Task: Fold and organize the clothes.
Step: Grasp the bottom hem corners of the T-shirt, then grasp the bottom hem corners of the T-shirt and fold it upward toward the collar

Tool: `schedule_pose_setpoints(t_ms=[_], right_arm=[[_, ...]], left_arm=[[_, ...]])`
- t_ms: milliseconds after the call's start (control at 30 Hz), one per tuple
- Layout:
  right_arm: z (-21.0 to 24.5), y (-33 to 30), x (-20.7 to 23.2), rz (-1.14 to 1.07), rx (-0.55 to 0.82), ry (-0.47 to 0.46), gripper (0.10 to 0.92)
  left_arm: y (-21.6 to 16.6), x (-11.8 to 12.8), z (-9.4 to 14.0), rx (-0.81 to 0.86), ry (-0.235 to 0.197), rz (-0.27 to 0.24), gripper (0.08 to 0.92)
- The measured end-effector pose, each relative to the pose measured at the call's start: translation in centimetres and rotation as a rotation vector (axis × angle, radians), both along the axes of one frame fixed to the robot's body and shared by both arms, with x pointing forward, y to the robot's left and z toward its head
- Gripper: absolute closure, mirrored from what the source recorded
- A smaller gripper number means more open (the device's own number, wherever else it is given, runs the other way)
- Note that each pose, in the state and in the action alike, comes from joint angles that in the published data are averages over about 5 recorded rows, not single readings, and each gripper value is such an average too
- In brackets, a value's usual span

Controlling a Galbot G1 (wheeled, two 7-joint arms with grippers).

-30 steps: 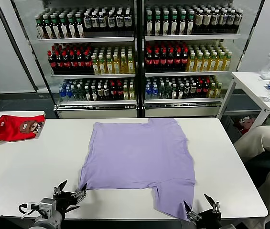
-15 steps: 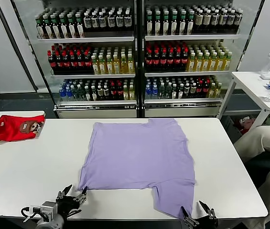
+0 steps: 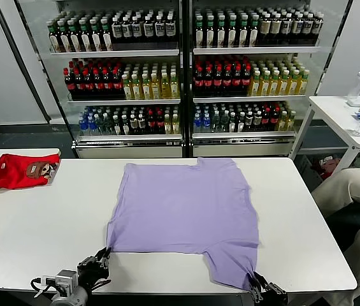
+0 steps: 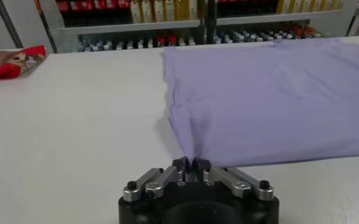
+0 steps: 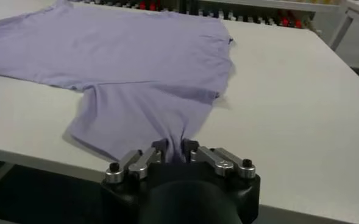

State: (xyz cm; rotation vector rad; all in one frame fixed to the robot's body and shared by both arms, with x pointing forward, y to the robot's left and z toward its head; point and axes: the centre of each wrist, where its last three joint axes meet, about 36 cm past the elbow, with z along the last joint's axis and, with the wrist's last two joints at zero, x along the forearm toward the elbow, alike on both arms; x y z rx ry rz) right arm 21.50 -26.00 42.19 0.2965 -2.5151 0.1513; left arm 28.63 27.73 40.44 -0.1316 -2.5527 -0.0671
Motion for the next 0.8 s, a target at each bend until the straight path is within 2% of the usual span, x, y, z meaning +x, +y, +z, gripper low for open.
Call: schedule_pose_setpoints(t_ms=[67, 367, 800], right_arm=[[0.3, -0.2, 0.1, 0.003, 0.006, -0.003, 0.906], [3.8, -1.7, -0.3, 0.016, 0.018, -0.033, 0.908], [8.4, -2.3, -3.2, 0.037, -0.012, -0.046, 0.908]], left_arm=[[-0.1, -0.1, 0.0, -0.005, -0.003, -0.001, 0.906], [-0.8, -1.6, 1.7, -0.021, -0.036, -0.008, 0.912], [-1.3, -6.7, 5.2, 0.027, -0.015, -0.011, 0.912]])
